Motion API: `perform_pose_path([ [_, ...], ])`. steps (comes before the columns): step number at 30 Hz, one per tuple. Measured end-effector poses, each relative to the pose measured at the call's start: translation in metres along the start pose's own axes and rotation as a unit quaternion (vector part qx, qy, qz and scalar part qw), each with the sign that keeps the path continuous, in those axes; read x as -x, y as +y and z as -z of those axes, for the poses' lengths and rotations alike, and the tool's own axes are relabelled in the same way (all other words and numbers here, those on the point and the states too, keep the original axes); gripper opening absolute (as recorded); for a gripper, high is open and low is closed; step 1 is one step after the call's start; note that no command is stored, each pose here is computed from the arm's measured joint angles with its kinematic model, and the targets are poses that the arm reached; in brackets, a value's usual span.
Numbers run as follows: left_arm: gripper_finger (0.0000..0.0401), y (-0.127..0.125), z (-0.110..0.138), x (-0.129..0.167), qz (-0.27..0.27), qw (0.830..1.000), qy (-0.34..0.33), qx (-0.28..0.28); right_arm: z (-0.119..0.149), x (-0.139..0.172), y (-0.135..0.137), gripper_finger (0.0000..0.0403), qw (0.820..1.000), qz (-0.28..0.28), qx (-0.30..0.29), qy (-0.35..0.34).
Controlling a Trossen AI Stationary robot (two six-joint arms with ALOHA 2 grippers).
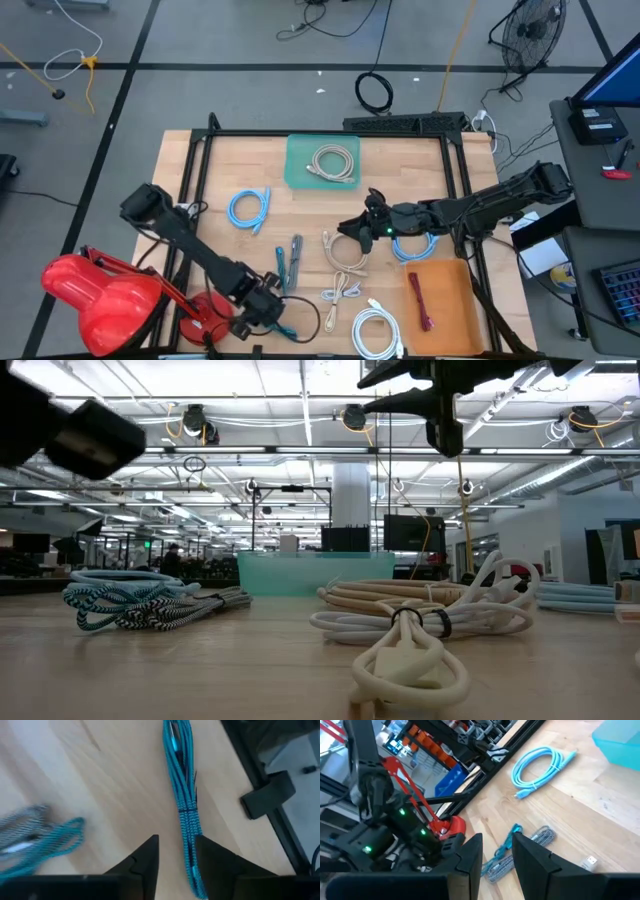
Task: Pick & Place USB Port
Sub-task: Put the bottom blue charger cable into the orange bin
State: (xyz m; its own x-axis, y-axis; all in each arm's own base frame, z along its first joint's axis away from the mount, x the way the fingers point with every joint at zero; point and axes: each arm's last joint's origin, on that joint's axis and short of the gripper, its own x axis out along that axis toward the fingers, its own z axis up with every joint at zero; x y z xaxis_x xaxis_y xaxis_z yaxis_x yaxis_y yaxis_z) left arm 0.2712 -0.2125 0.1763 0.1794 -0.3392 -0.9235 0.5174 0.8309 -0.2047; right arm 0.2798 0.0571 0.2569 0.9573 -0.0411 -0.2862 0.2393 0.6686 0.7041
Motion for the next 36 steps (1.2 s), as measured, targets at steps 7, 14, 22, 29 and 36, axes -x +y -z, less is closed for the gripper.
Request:
perform_pose_path([
  [7, 0.0152, -0.013, 0.002, -0.012, 0.017, 1.0, 0.014, -0.006, 0.0, 0.0, 0.0, 0.0095, 1.0, 0.0, -0.019, -0.002],
  [14, 0.0152, -0.02, 0.004, -0.014, 0.01, 1.0, 0.018, 0.015, 0.0, 0.0, 0.0, 0.0095, 1.0, 0.0, -0.019, -0.004],
  [22, 0.0152, -0.019, 0.004, -0.016, -0.012, 0.999, 0.013, 0.029, -0.001, 0.0, 0.0, 0.0095, 1.0, 0.007, -0.015, -0.013],
  [29, 0.0151, -0.016, 0.003, -0.04, 0.011, 0.999, 0.029, 0.044, -0.001, 0.0, -0.001, 0.0095, 1.0, 0.009, -0.013, -0.012],
  [36, 0.0028, -0.006, 0.007, -0.03, -0.024, 0.993, 0.045, 0.108, -0.001, 0.0, 0.0, 0.0095, 1.0, 0.007, -0.019, -0.012],
])
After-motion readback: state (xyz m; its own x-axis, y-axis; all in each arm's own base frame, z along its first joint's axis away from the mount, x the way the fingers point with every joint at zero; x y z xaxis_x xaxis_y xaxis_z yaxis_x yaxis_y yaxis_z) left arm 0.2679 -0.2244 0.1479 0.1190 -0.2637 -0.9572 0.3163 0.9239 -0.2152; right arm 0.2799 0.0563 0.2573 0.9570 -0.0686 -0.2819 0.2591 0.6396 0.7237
